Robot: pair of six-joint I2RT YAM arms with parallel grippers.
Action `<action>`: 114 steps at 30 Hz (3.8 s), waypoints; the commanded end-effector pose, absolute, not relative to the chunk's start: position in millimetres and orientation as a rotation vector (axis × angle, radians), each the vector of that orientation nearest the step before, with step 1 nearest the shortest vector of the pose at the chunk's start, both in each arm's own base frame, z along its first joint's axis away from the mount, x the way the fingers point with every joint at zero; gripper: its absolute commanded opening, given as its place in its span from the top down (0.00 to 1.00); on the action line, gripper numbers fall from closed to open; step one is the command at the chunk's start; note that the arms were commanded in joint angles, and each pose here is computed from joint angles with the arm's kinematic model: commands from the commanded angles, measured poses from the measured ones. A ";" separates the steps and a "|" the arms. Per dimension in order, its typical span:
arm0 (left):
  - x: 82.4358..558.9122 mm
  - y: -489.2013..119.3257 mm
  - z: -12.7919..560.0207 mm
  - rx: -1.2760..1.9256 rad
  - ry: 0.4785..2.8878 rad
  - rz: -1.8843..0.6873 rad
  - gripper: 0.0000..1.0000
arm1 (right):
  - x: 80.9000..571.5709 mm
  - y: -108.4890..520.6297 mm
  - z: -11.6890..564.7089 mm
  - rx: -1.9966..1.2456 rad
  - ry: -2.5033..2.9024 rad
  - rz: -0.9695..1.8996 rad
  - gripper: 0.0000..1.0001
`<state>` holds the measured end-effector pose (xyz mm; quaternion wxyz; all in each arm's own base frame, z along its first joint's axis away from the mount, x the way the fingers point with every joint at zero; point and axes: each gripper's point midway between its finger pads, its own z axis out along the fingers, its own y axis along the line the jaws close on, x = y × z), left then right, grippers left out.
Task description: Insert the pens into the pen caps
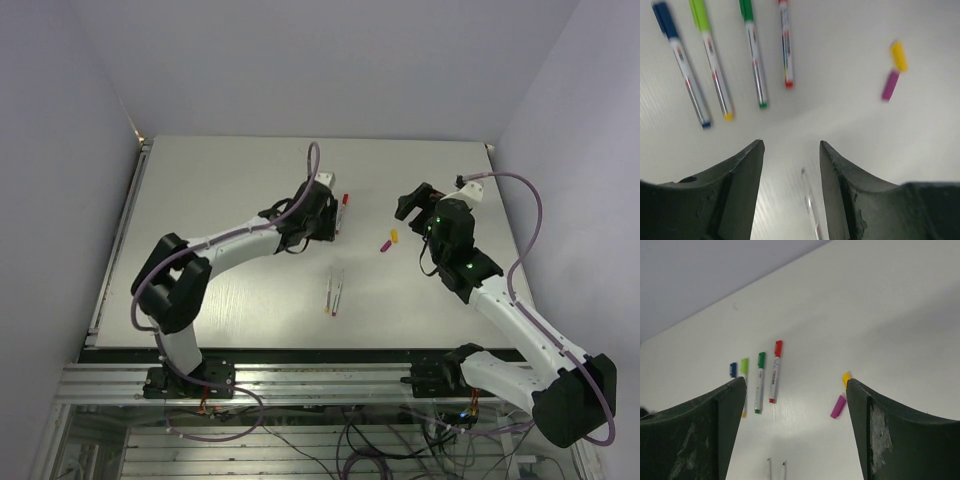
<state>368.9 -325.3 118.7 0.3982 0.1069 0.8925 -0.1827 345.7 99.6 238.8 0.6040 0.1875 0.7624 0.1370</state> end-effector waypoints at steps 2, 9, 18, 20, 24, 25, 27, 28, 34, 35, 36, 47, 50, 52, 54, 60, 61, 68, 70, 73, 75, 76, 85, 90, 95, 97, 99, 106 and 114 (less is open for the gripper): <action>310.4 -310.9 99.1 0.368 2.341 -0.422 0.42 | 341.3 81.0 216.3 0.523 1.801 0.218 0.22; 251.8 -308.9 78.8 0.557 2.425 -0.428 0.42 | 336.9 78.5 201.8 0.537 1.831 0.203 0.25; 230.8 -315.9 51.9 0.654 2.473 -0.450 0.43 | 335.3 78.7 200.5 0.550 1.837 0.209 0.27; 230.1 -318.0 47.7 0.665 2.474 -0.445 0.43 | 333.9 77.3 200.9 0.552 1.835 0.207 0.27; 229.6 -322.3 42.7 0.681 2.475 -0.455 0.43 | 331.8 75.9 201.2 0.551 1.835 0.202 0.28; 229.0 -322.4 40.3 0.684 2.481 -0.452 0.43 | 331.5 75.4 201.1 0.552 1.836 0.201 0.28; 228.1 -323.0 36.6 0.698 2.486 -0.445 0.43 | 331.2 75.1 201.4 0.553 1.835 0.199 0.28; 228.3 -322.8 35.6 0.702 2.487 -0.439 0.43 | 331.3 75.2 201.6 0.553 1.834 0.200 0.28; 230.8 -319.2 29.0 0.716 2.487 -0.380 0.43 | 333.3 76.6 202.3 0.548 1.831 0.205 0.29; 230.8 -317.4 26.4 0.719 2.490 -0.365 0.43 | 334.0 77.3 202.3 0.546 1.830 0.208 0.29; 230.7 -316.2 24.2 0.721 2.491 -0.352 0.43 | 334.6 77.9 202.8 0.545 1.828 0.211 0.29; 227.1 -305.0 12.6 0.754 2.502 -0.236 0.43 | 339.7 82.5 200.6 0.527 1.833 0.218 0.30; 227.6 -300.4 10.9 0.760 2.512 -0.186 0.43 | 340.8 83.3 199.9 0.525 1.835 0.219 0.30; 226.3 -295.5 9.4 0.769 2.527 -0.150 0.43 | 341.5 83.2 199.4 0.521 1.837 0.214 0.30; 223.3 -287.0 6.9 0.778 2.548 -0.101 0.45 | 342.0 82.9 200.1 0.519 1.835 0.211 0.30; 207.1 -259.3 -2.1 0.785 2.621 0.022 0.50 | 342.8 82.5 199.1 0.511 1.836 0.201 0.30; 204.5 -257.4 -4.2 0.781 2.632 0.026 0.52 | 343.2 82.5 198.4 0.510 1.837 0.199 0.30; 190.6 -256.1 -16.4 0.760 2.702 0.016 0.93 | 347.4 85.6 196.8 0.496 1.847 0.198 0.30; 190.7 -257.8 -17.7 0.760 2.708 0.015 0.93 | 347.8 85.5 195.4 0.493 1.851 0.192 0.30; 193.2 -257.3 -20.2 0.748 2.708 0.039 0.93 | 348.3 84.6 191.7 0.484 1.864 0.173 0.31; 197.6 -259.7 -18.3 0.748 2.693 0.046 0.93 | 348.6 82.1 185.2 0.480 1.888 0.137 0.32; 201.8 -262.6 -14.2 0.741 2.676 0.040 0.93 | 348.8 80.5 180.0 0.473 1.909 0.110 0.33; 262.4 -294.8 57.3 0.569 2.476 -0.140 0.93 | 355.3 76.9 123.0 0.411 2.147 -0.104 0.46; 289.3 -294.9 95.9 0.401 2.393 -0.344 0.93 | 368.1 82.3 105.2 0.365 2.209 -0.106 0.53; 304.2 -287.2 123.9 0.349 2.303 -0.367 0.93 | 381.1 84.5 88.4 0.339 2.270 -0.098 0.59; 307.8 -287.4 133.0 0.330 2.276 -0.377 0.93 | 386.4 88.8 81.7 0.325 2.292 -0.071 0.60; 308.5 -291.4 140.1 0.308 2.252 -0.432 0.93 | 390.6 92.7 74.5 0.307 2.312 -0.048 0.60; 302.6 -303.2 140.6 0.282 2.247 -0.584 0.93 | 400.2 100.3 50.6 0.243 2.371 -0.004 0.59; 302.9 -301.7 140.9 0.287 2.252 -0.585 0.93 | 412.0 104.9 36.7 0.230 2.396 0.020 0.57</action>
